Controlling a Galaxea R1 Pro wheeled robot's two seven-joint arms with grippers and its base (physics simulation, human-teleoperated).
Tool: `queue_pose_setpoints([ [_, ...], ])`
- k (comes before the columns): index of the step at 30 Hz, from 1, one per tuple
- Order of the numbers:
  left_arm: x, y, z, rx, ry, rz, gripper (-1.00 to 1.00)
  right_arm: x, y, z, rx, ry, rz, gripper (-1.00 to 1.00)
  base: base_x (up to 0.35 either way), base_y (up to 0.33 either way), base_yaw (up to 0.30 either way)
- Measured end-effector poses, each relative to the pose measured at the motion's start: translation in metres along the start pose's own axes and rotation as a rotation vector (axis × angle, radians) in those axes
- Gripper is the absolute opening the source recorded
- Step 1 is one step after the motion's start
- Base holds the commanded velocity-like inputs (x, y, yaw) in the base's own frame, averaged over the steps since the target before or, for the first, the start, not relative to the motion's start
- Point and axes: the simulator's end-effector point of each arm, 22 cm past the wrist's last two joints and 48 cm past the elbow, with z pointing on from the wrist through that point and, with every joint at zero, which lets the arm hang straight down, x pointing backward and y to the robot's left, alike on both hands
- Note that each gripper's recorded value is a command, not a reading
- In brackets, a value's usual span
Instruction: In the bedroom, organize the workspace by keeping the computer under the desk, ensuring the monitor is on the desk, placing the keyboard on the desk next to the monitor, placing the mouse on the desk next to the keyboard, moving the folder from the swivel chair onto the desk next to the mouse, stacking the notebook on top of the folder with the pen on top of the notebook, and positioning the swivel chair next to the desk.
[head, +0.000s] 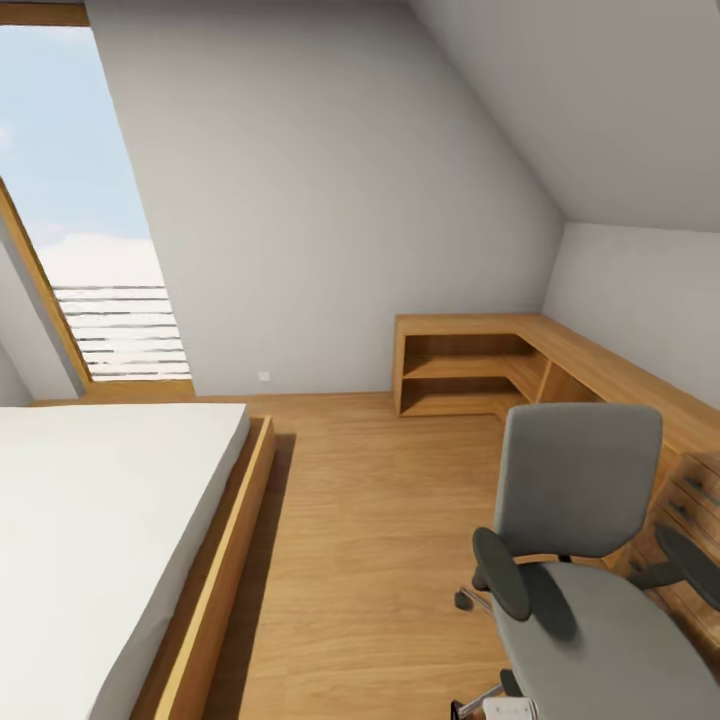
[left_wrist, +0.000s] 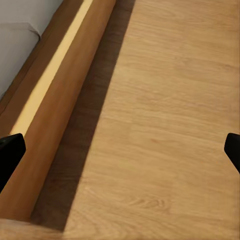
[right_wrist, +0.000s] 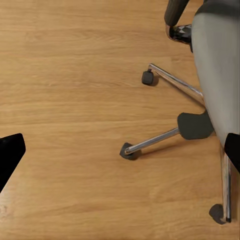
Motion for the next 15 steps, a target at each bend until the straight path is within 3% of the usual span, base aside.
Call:
queue_pose_setpoints([
  [5, -0.0001, 0.0003, -0.0002, -0.001, 0.0, 0.0, 1.0, -0.0001, 0.0, -0.0002, 0.0, -0.001, -0.001, 1.0, 0.157, -0.008, 0.0],
  [15, 0.0005, 0.0004, -0.0005, -0.001, 0.001, 0.0, 1.0, 0.0002, 0.0019, -0.0005, -0.012, -0.001, -0.003, 1.0, 0.29, -0.002, 0.0],
])
